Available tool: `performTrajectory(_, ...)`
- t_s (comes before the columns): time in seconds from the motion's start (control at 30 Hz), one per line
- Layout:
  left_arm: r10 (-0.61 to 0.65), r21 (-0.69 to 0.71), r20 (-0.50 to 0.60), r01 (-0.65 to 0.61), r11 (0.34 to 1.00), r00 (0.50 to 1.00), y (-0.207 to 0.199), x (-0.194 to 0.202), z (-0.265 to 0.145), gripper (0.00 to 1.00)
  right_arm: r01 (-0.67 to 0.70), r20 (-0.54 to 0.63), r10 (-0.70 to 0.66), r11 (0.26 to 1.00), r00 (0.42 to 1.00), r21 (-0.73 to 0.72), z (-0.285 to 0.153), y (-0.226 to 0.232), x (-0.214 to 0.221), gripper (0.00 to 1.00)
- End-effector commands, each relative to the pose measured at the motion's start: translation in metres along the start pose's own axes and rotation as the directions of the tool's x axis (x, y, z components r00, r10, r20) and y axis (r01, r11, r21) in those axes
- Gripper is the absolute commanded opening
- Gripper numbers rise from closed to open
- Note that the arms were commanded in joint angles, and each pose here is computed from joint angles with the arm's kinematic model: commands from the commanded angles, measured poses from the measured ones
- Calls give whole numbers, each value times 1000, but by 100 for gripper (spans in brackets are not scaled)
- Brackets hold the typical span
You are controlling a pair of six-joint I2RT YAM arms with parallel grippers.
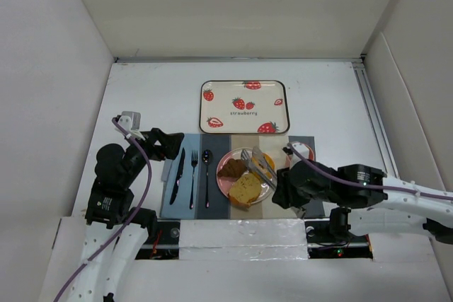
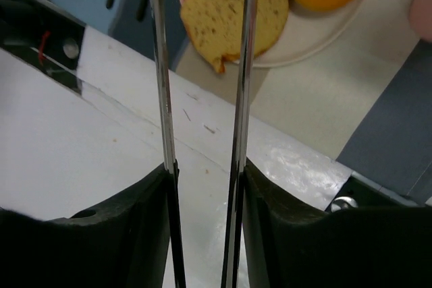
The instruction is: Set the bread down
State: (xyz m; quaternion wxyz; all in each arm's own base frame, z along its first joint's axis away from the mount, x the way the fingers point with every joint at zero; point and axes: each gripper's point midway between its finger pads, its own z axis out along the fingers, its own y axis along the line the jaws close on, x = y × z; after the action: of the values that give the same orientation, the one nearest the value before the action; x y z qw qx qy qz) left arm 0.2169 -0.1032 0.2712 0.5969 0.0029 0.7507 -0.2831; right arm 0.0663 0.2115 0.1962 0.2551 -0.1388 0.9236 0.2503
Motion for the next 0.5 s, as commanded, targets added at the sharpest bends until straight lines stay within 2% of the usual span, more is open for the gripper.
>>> performTrajectory(0.0, 30, 49, 75, -33, 998, 997, -13, -21, -3, 82, -20, 221, 36, 997, 975, -72, -23, 30, -67, 45)
performTrajectory(0.07, 30, 47, 79, -34, 998, 996, -13, -22, -4, 82, 3, 294, 1, 1000, 956, -13, -20, 28, -96, 43)
performTrajectory(0.1, 31, 49, 80, -35, 998, 996, -13, -23, -4, 82, -38, 363, 28, 999, 931, 20, -21, 18, -124, 42)
performTrajectory(0.17, 32, 59, 87, -37, 998, 996, -15, -24, -7, 81, -15, 430, -6, 999, 903, 45, -24, 11, -164, 38)
performTrajectory(0.2, 34, 61, 100, -41, 997, 994, -16, -26, -8, 81, -119, 509, 55, 988, 859, 94, -26, -33, -216, 37)
performTrajectory(0.23, 34, 61, 101, -41, 997, 994, -16, -26, -8, 81, -66, 504, 42, 997, 863, 32, -29, -18, -219, 36)
performTrajectory(0.3, 36, 61, 101, -42, 997, 994, -17, -26, -10, 81, -125, 514, 84, 991, 854, 45, -16, -47, -252, 34)
performTrajectory(0.37, 41, 71, 111, -49, 996, 993, -19, -27, -12, 81, -238, 553, 146, 966, 820, 98, -16, -103, -280, 32)
performTrajectory(0.4, 40, 74, 116, -49, 996, 992, -20, -28, -13, 81, -274, 536, 178, 956, 825, 103, -1, -124, -288, 32)
performTrajectory(0.47, 42, 80, 121, -52, 995, 992, -21, -29, -15, 81, -384, 561, 246, 912, 790, 141, 1, -184, -297, 32)
